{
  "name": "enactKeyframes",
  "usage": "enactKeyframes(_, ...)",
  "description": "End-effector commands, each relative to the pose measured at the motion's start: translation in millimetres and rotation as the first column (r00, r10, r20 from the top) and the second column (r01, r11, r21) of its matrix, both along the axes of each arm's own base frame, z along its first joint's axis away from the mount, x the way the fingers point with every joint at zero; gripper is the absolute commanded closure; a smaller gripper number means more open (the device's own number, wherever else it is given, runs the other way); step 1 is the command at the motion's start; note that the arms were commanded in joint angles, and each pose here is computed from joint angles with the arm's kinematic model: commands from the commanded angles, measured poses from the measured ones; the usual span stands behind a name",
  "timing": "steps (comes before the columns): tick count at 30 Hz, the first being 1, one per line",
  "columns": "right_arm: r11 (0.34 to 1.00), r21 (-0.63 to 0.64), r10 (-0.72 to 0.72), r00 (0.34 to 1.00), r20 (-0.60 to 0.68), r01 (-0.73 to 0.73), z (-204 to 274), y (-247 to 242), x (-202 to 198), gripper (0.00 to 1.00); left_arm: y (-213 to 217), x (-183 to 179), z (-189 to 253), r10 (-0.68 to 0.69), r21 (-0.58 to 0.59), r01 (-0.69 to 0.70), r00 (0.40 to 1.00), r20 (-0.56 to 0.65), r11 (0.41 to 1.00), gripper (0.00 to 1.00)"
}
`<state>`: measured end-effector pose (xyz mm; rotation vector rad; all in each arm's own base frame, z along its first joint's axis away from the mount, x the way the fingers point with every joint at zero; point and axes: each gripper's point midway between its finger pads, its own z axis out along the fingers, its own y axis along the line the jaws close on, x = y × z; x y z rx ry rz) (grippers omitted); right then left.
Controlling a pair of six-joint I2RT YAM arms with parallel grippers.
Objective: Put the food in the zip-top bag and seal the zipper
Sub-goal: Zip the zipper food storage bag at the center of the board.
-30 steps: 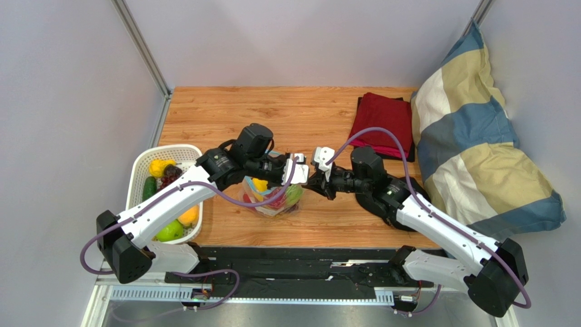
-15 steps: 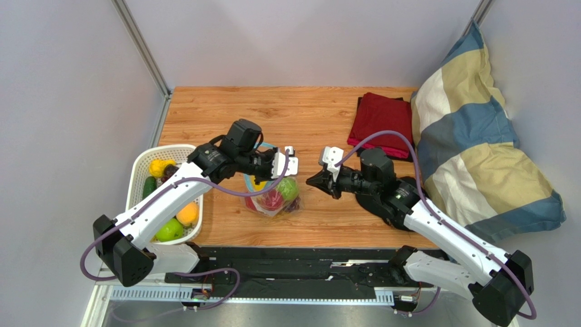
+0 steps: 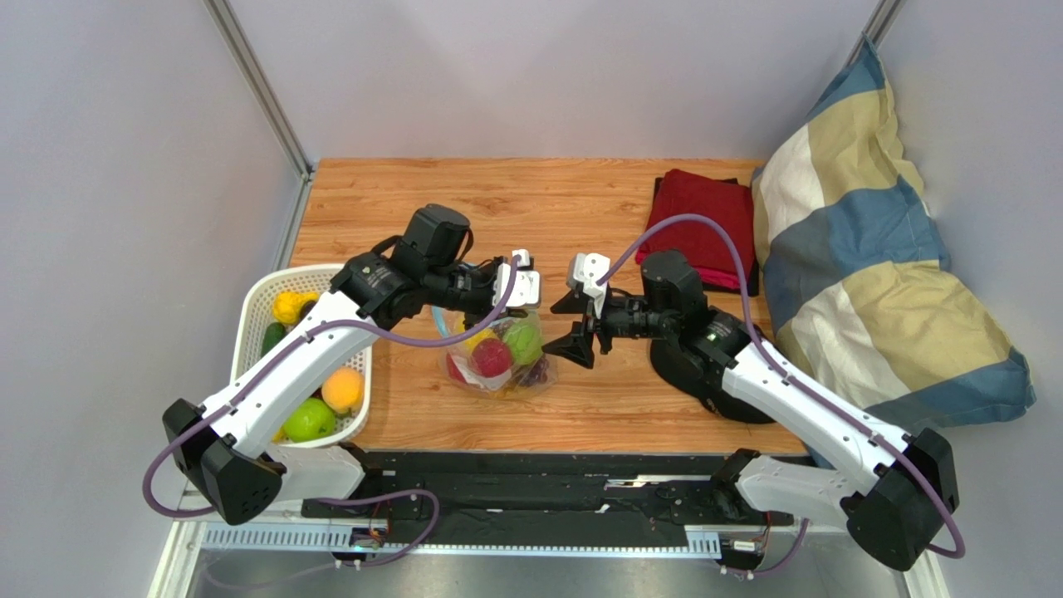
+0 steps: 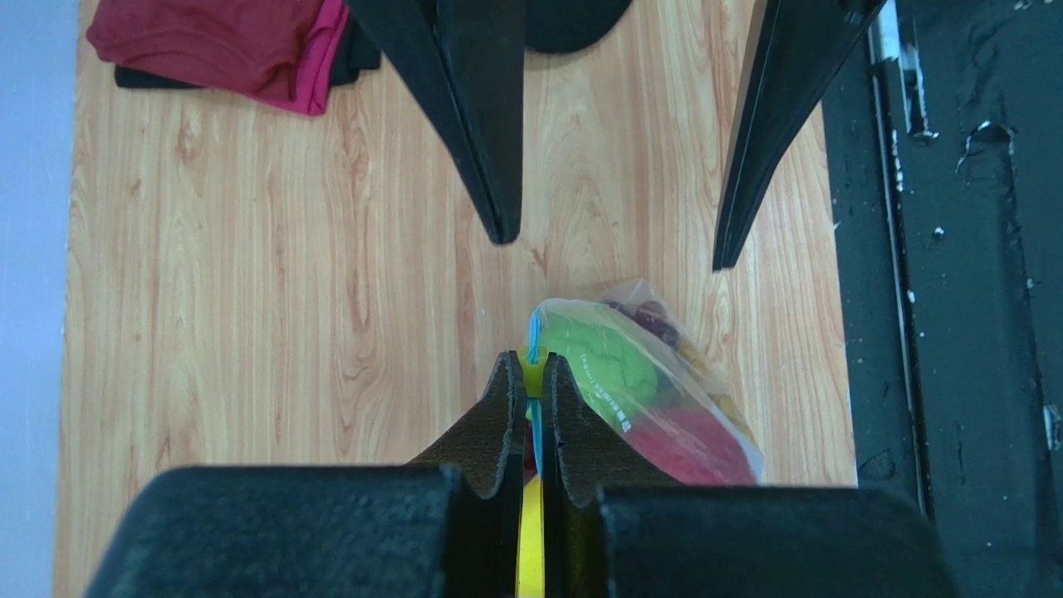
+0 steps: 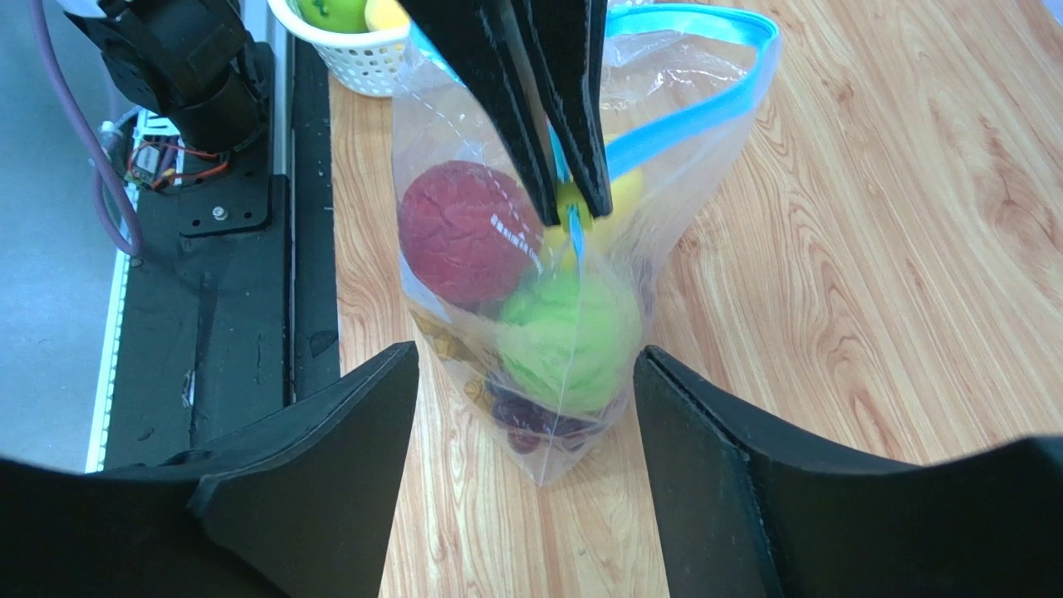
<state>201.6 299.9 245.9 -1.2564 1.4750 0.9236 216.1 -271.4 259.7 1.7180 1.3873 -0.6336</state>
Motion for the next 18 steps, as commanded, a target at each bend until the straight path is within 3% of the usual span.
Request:
enactKeyframes(1,0.997,0.057,0.053,0.998,0.037,-0.055,26,13,-1,0.33,-17,-11,23,-0.063,-0.071,0.063,0.998,-0.008,0.996,1.0)
enactKeyframes(10,0.997,0.063,0.051,0.998,0.038,-0.053,25,26,10,0.45,-25,-14,26,-0.079,-0.08,0.078,0.997,-0.008,0.994,1.0)
enactKeyframes(13,0.997,0.066,0.037,0.998,0.045,-0.04,24,28,14,0.58,-26,-14,26,-0.08,-0.083,0.078,0.997,-0.012,0.993,1.0)
enactKeyframes(16,0.997,0.073,0.017,0.998,0.056,-0.021,25,29,17,0.85,-25,-14,23,-0.075,-0.076,0.073,0.997,-0.026,0.994,1.0)
enactKeyframes(17,0.997,0.073,0.008,0.998,0.063,-0.013,25,27,18,1.0,-25,-15,18,-0.075,-0.065,0.072,0.996,-0.039,0.995,1.0)
enactKeyframes(18,0.997,0.075,0.004,0.997,0.071,-0.009,26,26,18,1.0,-23,-14,16,-0.067,-0.054,0.065,0.997,-0.039,0.996,1.0)
